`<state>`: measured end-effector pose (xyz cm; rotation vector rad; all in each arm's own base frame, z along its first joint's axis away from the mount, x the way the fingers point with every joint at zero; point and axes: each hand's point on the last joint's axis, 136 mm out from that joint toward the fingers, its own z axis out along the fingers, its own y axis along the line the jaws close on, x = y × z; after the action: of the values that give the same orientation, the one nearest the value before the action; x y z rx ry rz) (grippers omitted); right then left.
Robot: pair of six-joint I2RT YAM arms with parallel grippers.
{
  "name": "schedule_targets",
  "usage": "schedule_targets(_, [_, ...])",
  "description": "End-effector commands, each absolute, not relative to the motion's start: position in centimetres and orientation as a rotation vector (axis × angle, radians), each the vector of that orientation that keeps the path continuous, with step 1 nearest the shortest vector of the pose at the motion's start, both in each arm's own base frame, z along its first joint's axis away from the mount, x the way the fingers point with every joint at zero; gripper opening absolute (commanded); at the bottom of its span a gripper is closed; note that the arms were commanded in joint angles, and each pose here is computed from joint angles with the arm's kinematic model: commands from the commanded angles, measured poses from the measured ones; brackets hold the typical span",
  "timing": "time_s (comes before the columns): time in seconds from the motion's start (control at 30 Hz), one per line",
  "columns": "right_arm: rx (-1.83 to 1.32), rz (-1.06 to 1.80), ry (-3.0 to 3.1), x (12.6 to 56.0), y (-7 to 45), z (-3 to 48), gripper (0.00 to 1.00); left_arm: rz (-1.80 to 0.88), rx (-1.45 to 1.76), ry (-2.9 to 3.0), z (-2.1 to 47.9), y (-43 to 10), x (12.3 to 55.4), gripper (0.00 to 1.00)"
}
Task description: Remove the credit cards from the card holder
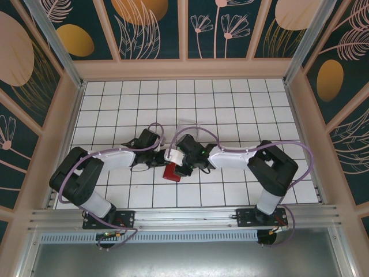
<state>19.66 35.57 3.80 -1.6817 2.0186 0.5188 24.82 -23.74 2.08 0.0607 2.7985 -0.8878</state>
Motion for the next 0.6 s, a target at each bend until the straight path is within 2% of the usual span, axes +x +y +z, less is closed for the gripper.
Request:
schedule_targets(0.0, [-1.717,0.514,2.052,19.3,35.9,2.2,0.29,-0.812,0.078,2.861,0.8,-22.9,23.2,0.11])
schedule_targets(0.33, [-1.712,0.553,2.013,19.6,37.2,3.0,0.17,-0.797,0.056,2.876,0.5,-22.2,22.4,0.08])
schedule_targets(0.57, [-1.659,0.585,1.985,19.7,37.6,3.9,0.14,-0.762,0.053,2.884,0.2,-21.8,22.4,0.07])
